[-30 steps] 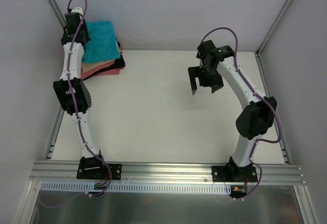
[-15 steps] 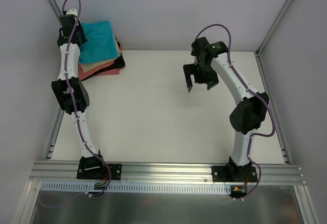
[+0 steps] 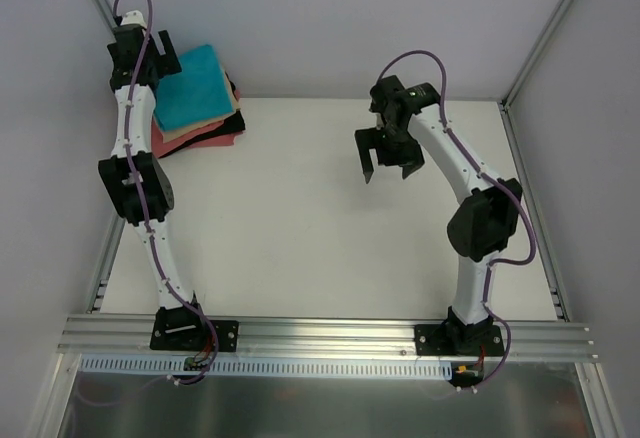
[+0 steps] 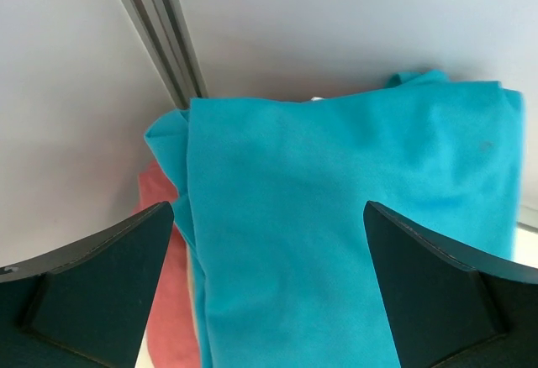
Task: Fold and stack the t-shirts
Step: Put the neatly folded tshirt into the corner of the board with the left arm
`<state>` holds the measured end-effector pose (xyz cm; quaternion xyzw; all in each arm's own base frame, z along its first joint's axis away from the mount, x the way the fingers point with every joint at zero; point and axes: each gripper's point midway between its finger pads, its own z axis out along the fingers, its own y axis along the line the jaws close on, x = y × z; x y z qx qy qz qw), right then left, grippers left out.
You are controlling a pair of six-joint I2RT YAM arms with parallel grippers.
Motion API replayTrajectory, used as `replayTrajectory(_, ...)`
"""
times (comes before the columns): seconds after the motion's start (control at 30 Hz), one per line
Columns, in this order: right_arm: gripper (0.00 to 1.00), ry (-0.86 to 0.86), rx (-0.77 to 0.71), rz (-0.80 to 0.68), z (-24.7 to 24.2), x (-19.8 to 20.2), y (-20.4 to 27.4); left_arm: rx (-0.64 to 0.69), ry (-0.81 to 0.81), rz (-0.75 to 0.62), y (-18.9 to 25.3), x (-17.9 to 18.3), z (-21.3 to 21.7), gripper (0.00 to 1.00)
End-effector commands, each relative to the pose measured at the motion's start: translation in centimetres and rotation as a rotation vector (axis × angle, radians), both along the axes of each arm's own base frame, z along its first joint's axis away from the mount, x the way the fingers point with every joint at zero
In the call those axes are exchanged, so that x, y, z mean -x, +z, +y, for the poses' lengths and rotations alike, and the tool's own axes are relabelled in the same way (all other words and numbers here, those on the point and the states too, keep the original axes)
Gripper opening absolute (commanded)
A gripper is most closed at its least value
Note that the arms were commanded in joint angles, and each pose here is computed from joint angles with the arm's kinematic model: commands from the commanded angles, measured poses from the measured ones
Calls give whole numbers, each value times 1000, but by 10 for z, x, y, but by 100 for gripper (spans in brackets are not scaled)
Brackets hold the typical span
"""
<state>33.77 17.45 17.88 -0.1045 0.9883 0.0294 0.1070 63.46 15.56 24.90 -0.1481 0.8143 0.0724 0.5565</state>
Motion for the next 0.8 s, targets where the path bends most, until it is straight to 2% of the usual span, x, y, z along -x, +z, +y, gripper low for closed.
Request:
replayTrajectory(0.0,99,-3,-11,7,3,12,-1,40,-25,-243,106,22,-12,99)
replayTrajectory(0.03,99,-3,-20,-9,4,12,2,90,-35,-301,132,35,-23,99)
replayTrajectory(0.07,100,-4,-35,-39,8,8,3,137,-80,-285,123,38,-36,99)
replayTrajectory(0.13,99,6,-85,-55,16,9,5,220,-159,-287,137,54,-66,99)
replayTrajectory(0.23,99,-7,-159,-142,25,2,20,277,-324,-164,124,79,-125,99)
replayTrajectory(0.27,99,-7,-197,-199,28,-2,32,287,-385,-104,106,87,-152,99)
replayTrajectory(0.3,99,-7,-210,-224,29,-3,37,289,-411,-69,96,97,-167,99)
replayTrajectory(0.33,100,-13,-218,-246,28,-4,40,250,-447,-101,115,117,-180,99)
replayTrajectory(0.37,100,-18,-235,-289,27,-4,48,245,-480,-34,86,131,-205,99)
replayTrajectory(0.4,100,-25,-231,-310,24,-3,51,215,-496,-72,105,154,-216,99)
replayTrajectory(0.43,99,-24,-247,-347,24,-6,57,158,-505,-98,108,161,-223,99)
replayTrajectory(0.47,99,-20,-255,-360,20,1,60,131,-514,-55,84,173,-232,99)
replayTrajectory(0.5,100,-21,-263,-375,19,3,63,103,-560,-87,97,193,-254,99)
replayTrajectory(0.57,99,2,-282,-413,16,9,71,73,-568,-30,78,213,-264,99)
replayTrajectory(0.63,100,-2,-276,-440,11,12,75,111,-517,21,67,234,-259,99)
replayTrajectory(0.77,99,24,-274,-474,2,22,79,66,-463,-36,77,263,-249,99)
